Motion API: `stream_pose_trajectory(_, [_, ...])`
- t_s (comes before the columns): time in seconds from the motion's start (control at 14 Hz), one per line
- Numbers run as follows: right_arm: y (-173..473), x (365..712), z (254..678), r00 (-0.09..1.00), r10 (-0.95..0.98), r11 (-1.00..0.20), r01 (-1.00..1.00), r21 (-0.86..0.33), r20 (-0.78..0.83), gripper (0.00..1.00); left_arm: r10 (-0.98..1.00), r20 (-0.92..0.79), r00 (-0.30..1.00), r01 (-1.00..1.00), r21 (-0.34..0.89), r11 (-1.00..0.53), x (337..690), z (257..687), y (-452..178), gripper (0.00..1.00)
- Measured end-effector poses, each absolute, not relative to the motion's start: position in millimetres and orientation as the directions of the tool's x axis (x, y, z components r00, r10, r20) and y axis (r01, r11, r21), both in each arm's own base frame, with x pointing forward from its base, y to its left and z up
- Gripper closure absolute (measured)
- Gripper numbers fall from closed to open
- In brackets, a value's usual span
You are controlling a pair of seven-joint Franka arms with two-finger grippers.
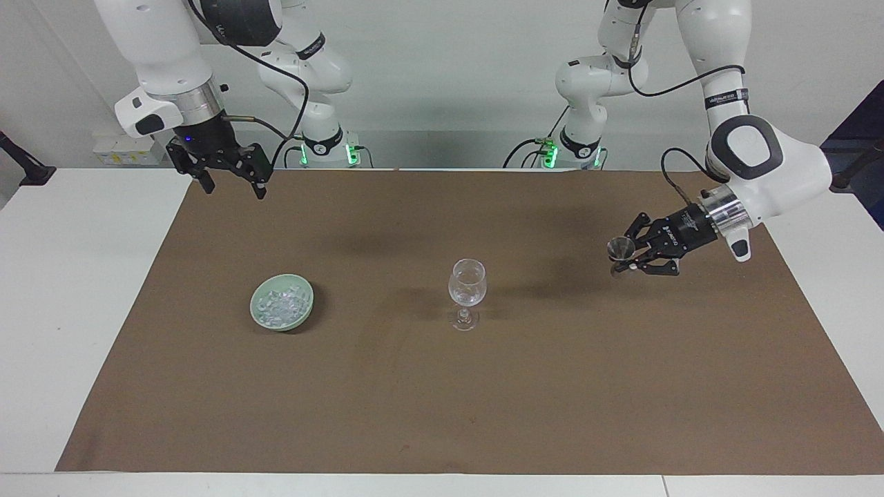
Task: Pour wine and add ice with both arms
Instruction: 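Carry the small metal bottle away from the glass and lower it with the left gripper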
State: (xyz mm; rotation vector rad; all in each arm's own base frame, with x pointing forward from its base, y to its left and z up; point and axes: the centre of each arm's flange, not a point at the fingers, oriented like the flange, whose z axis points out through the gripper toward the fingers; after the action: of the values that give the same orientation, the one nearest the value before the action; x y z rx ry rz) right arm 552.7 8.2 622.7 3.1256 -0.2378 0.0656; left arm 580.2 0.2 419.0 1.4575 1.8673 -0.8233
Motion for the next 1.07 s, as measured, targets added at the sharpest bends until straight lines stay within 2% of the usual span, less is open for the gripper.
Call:
stream_pose_trajectory(0.79, [8, 553, 623, 0.988, -0.151, -0.988, -0.151, 0.003, 0.042, 0.00, 0.341, -0.835, -0.432, 0.837, -0.230, 0.497, 569, 352, 83, 0.78])
stream_pose_trajectory(1.07, [8, 553, 623, 0.988, -0.151, -0.988, -0.151, 0.003, 0.042, 0.00, 0.291, -0.843, -0.451, 0.809, -0.249, 0.532, 564, 319, 109, 0.78])
